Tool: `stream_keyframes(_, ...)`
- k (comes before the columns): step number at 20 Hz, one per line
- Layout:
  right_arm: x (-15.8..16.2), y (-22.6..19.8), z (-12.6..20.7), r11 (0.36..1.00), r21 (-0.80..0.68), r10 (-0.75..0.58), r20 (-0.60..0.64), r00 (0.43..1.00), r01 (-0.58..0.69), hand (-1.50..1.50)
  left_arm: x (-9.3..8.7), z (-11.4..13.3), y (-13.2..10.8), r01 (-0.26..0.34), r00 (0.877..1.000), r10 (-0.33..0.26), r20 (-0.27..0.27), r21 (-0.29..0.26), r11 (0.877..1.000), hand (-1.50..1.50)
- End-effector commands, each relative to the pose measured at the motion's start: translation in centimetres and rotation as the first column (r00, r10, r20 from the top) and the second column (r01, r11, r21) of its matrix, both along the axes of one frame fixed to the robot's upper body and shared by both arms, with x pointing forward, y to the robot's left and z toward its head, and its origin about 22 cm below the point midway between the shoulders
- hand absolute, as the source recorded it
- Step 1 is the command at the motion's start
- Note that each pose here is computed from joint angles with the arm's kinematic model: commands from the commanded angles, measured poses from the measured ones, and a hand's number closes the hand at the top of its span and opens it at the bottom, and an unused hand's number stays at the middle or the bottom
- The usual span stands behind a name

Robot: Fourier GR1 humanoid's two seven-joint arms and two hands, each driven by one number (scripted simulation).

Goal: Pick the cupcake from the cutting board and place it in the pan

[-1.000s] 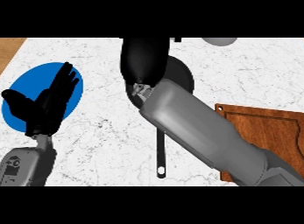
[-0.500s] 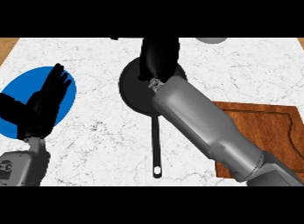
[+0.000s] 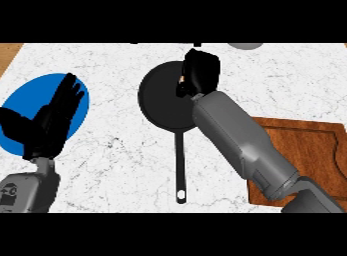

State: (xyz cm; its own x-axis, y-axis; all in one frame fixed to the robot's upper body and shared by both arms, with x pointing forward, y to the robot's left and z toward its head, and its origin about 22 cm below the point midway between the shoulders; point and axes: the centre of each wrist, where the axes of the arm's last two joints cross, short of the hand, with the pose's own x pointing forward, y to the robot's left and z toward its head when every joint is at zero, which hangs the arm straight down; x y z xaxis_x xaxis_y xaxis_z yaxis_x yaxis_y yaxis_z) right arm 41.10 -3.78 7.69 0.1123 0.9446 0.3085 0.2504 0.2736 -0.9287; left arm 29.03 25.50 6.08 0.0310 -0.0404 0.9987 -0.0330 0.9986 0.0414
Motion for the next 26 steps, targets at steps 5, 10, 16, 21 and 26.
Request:
stream_keyframes(5,0.8,-2.9,-2.7,0.973,0.182,-0.112,-0.174,0.978,0.144,-1.5,0.5,0.0,0.3,0.01,1.0,-0.01,0.004,-0.007,1.0,0.0)
stream_keyframes(10,-0.5,-4.0,-5.5,0.96,0.263,-0.064,-0.106,0.992,0.09,-1.5,0.4,0.6,0.3,0.013,1.0,-0.013,0.0,-0.007,1.0,0.0)
stream_keyframes(16,-0.5,-4.7,-4.5,0.87,0.491,-0.089,0.083,0.993,0.037,-1.5,0.3,1.4,1.5,-0.026,1.0,0.026,-0.003,-0.017,1.0,0.0)
stream_keyframes(21,-2.1,-6.6,-4.7,0.73,0.683,-0.091,0.13,0.987,-0.023,-1.5,-0.3,1.2,1.3,-0.07,0.997,0.069,-0.023,-0.007,0.998,0.0)
stream_keyframes(26,-4.9,-10.9,-5.3,0.625,0.769,-0.027,0.19,0.981,-0.132,-1.5,-1.3,-1.0,3.2,-0.087,0.996,0.086,-0.033,-0.023,0.996,0.0)
